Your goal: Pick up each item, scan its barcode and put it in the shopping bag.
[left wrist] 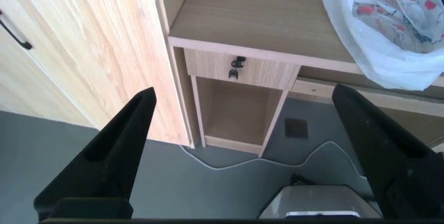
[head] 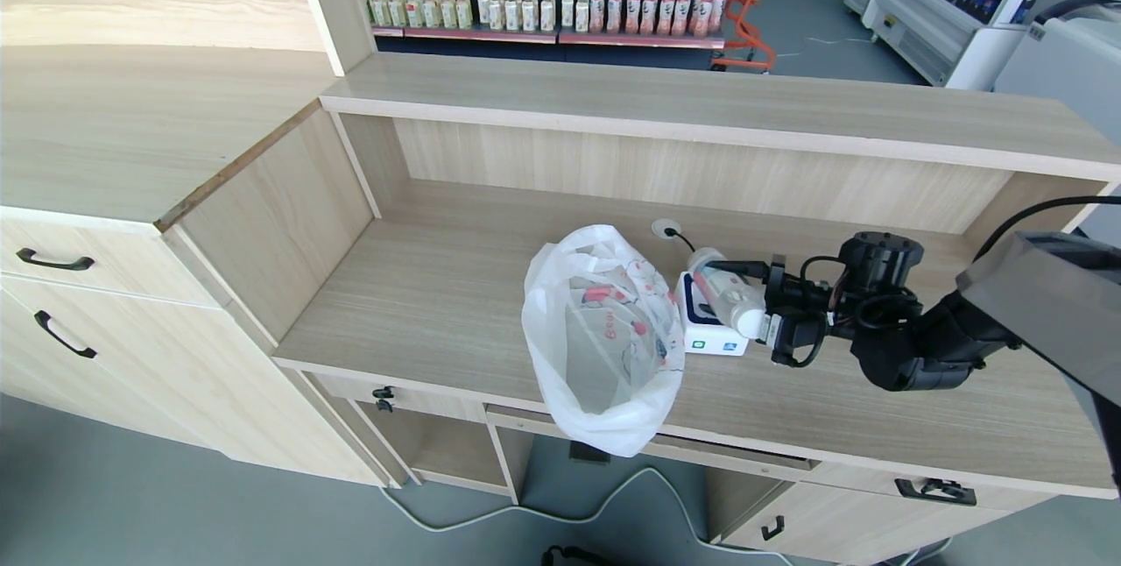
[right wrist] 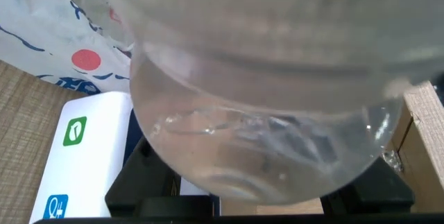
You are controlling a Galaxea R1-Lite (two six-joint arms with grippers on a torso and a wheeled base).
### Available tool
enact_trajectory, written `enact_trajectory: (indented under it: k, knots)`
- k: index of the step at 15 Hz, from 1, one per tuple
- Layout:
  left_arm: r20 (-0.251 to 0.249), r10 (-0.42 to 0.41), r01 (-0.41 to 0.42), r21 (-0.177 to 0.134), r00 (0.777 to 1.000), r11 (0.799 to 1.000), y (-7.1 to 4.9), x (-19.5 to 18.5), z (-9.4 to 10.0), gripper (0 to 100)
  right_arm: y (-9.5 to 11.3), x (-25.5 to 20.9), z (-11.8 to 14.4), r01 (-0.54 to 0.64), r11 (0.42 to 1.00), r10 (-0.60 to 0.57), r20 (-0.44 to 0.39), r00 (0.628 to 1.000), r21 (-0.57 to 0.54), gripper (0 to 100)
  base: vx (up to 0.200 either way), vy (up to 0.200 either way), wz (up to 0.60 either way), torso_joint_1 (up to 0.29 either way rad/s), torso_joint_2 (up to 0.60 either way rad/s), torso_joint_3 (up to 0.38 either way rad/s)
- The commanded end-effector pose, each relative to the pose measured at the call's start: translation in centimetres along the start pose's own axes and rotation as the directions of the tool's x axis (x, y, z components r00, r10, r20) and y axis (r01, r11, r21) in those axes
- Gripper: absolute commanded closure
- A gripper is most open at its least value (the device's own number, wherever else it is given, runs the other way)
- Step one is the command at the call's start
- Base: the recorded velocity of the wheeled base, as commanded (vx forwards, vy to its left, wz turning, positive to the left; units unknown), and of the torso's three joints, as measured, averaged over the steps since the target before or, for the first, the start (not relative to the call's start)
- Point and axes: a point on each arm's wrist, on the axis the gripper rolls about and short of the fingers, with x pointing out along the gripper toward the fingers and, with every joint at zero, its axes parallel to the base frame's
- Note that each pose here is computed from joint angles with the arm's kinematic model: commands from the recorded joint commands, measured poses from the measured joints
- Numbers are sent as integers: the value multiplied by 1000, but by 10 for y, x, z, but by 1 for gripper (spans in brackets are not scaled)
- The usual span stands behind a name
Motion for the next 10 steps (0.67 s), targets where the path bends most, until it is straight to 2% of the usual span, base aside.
enact_trajectory:
  k: [1, 3, 4, 8, 10]
  knots:
    - [0, 0, 0, 0, 1000, 1000, 0, 0, 0, 0, 5, 0, -2, -7, 1000, 7, -2, 1000, 13, 100, 0, 0, 0, 0, 0, 0]
    - [0, 0, 0, 0, 1000, 1000, 0, 0, 0, 0, 6, 0, -2, -9, 1000, 9, -2, 1000, 17, 100, 0, 0, 0, 0, 0, 0]
    - [0, 0, 0, 0, 1000, 1000, 0, 0, 0, 0, -1, 0, 0, 1, 999, -1, -2, 1000, 38, 100, 0, 0, 0, 0, 0, 0]
    - [0, 0, 0, 0, 1000, 1000, 0, 0, 0, 0, -72, -19, 21, 90, 973, -91, -5, 996, 212, 100, 0, 0, 0, 0, 0, 0]
    - [0, 0, 0, 0, 1000, 1000, 0, 0, 0, 0, -99, -50, 28, 136, 943, -125, -56, 991, 304, 100, 0, 0, 0, 0, 0, 0]
